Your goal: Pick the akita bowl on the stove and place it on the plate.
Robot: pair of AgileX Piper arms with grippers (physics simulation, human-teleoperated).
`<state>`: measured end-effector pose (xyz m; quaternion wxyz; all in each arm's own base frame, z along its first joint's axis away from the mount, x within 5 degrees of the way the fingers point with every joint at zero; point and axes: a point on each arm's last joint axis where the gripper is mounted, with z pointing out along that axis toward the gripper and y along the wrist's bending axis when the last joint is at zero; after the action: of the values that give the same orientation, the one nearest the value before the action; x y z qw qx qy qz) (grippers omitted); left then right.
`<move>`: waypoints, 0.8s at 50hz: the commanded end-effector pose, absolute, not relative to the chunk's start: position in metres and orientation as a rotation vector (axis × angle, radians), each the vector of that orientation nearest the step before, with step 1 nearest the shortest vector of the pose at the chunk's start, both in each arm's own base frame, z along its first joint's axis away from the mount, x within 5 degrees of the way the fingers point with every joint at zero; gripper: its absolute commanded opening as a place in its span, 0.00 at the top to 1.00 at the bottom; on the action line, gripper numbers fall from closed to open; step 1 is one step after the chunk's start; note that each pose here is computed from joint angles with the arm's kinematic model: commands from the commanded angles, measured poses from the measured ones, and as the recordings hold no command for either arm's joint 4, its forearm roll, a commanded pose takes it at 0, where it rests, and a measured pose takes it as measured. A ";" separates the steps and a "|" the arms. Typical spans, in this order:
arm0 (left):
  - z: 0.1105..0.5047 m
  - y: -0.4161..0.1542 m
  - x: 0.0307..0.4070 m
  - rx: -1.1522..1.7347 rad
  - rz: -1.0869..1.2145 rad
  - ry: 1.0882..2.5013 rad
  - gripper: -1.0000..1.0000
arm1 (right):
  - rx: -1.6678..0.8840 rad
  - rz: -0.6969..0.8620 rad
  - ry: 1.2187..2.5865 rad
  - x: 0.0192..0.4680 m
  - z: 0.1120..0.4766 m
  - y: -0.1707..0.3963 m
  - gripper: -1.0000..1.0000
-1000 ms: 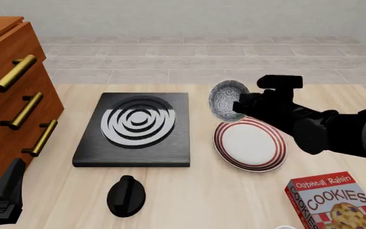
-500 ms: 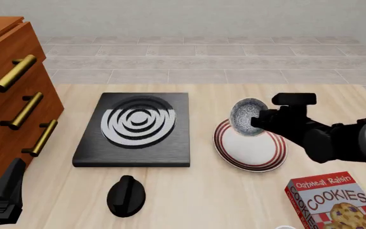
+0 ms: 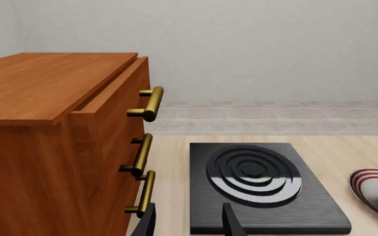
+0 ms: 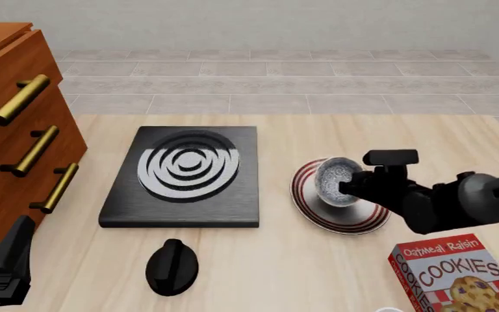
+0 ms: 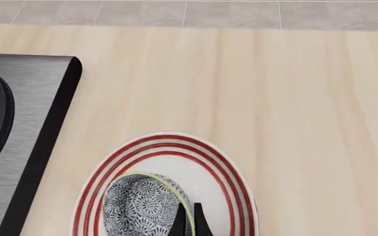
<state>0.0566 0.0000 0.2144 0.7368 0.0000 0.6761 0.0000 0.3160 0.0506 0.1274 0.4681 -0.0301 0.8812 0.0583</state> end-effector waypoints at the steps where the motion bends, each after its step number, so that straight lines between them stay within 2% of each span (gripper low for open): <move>1: 0.214 0.000 0.057 0.000 0.000 1.485 0.00 | -0.071 0.141 2.186 0.315 0.114 0.050 1.00; 11: 0.214 0.000 0.057 0.000 0.000 1.485 0.00 | -0.060 0.138 2.185 0.316 0.114 0.047 1.00; 12: 0.214 0.000 0.057 0.000 0.000 1.485 0.00 | -0.061 0.137 2.186 0.316 0.114 0.048 0.00; 27: 0.214 0.000 0.057 0.000 0.000 1.485 0.00 | -0.028 0.144 2.162 0.313 0.125 0.043 0.00; 40: 0.214 0.000 0.057 0.000 0.000 1.485 0.00 | -0.042 0.138 2.109 0.307 0.155 0.042 0.00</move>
<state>0.0566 0.0000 0.2144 0.7368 0.0000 0.6761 0.0000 0.3113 0.0426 0.1372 0.4780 -0.0149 0.8764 0.0569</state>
